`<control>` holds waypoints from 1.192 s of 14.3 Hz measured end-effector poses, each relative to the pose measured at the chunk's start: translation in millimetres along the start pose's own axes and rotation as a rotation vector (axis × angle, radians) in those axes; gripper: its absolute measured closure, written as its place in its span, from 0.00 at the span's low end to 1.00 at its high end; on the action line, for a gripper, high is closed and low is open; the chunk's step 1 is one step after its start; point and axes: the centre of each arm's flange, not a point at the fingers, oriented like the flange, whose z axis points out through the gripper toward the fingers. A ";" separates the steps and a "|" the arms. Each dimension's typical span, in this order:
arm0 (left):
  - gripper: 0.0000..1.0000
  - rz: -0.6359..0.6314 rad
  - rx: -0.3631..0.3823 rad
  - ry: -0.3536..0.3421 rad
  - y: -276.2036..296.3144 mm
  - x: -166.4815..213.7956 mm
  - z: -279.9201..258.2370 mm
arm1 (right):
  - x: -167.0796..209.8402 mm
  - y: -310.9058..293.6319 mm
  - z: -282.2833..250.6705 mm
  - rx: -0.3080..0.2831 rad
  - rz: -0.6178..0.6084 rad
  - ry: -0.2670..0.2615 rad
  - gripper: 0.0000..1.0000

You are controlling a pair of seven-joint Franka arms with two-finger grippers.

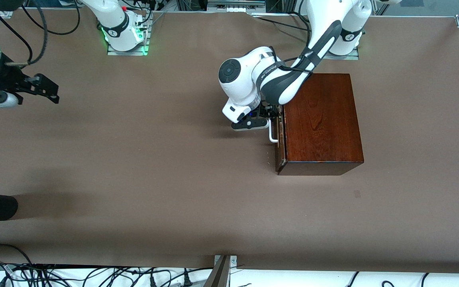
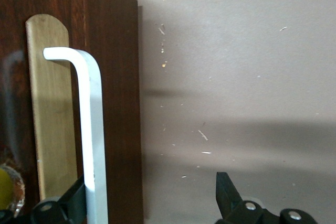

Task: Open drawer, take yellow block, close drawer
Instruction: 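Pull the drawer handle outward with the left gripper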

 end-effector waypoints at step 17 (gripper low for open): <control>0.00 0.002 -0.052 0.064 65.1 -33.5 -23.4 | -5.9 -12.7 5.2 0.013 -0.018 -0.071 0.00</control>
